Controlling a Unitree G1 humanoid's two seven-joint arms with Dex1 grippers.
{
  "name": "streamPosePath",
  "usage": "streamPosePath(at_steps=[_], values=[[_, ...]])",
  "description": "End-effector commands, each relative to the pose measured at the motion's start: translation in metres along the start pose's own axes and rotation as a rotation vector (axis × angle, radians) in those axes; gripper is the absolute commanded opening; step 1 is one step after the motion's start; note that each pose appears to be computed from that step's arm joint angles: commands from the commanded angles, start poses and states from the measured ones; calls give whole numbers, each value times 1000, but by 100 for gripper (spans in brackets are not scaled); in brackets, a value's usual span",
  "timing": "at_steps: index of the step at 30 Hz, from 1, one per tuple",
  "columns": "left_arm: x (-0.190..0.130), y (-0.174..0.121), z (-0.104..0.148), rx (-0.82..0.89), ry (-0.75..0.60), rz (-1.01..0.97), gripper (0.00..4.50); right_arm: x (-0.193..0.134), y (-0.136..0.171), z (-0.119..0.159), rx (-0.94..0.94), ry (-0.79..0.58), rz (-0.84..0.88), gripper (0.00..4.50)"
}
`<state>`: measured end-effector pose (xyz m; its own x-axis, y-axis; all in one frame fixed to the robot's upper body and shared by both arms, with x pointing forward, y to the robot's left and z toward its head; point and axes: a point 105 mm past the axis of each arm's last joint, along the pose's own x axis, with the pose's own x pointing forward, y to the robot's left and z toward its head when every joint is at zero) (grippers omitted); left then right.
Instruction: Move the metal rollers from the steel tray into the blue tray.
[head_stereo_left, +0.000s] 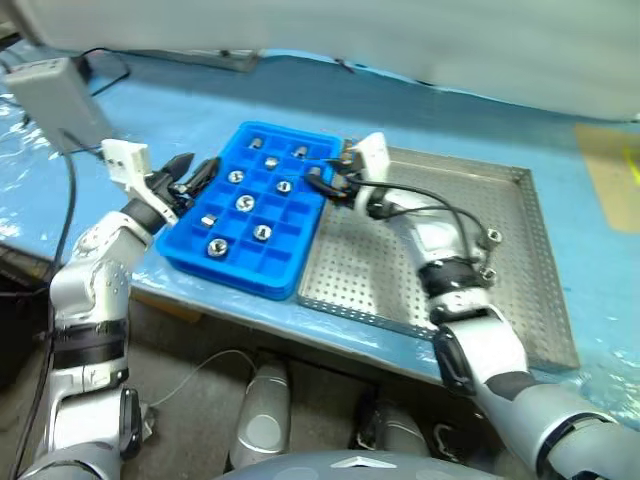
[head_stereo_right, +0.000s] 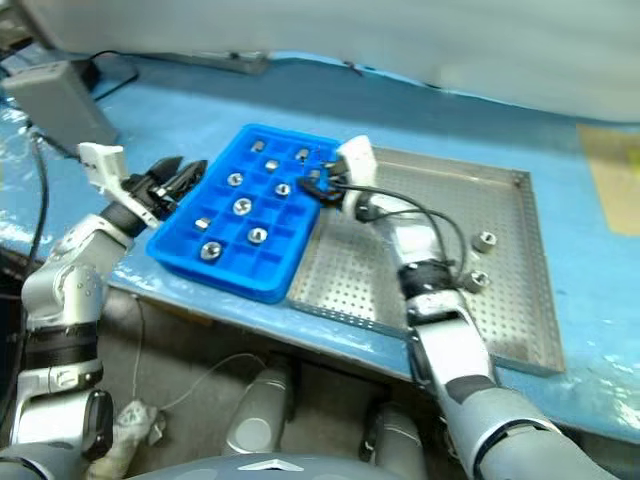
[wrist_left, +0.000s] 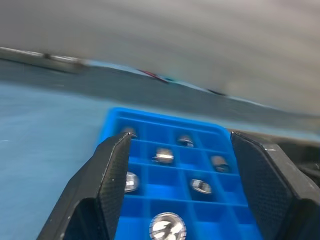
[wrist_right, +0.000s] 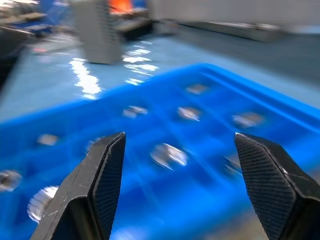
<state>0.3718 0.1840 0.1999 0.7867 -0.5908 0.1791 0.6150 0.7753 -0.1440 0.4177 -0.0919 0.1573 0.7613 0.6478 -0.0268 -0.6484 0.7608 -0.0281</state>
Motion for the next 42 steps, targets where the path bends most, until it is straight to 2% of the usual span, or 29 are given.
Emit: streamPosePath(at_steps=[1,4,6,15,22,26,32,35,41,42], values=[[25,-27,-12,17,62,-206,336,-31,-23,9,-23,-14,-150,360],[41,-37,-22,15,93,-290,336,-62,-49,-5,-25,59,-316,360],[48,-43,-25,10,102,-335,336,-76,-52,-11,-11,85,-344,360],[50,-53,-33,-17,137,-442,336,-111,-22,-30,77,152,-246,360],[50,-53,-37,-15,153,-456,336,-120,-21,-35,108,167,-261,360],[50,-54,-38,-14,158,-465,336,-128,-20,-48,103,221,-264,360],[50,-53,-38,-10,162,-468,336,-127,-16,-53,109,233,-258,360],[50,-52,-38,-6,158,-464,336,-126,-14,-69,122,300,-254,360],[53,-45,-28,13,104,-412,336,-126,-16,-77,116,338,-257,164],[55,-41,-24,15,82,-384,336,-125,-17,-77,110,340,-258,163]])
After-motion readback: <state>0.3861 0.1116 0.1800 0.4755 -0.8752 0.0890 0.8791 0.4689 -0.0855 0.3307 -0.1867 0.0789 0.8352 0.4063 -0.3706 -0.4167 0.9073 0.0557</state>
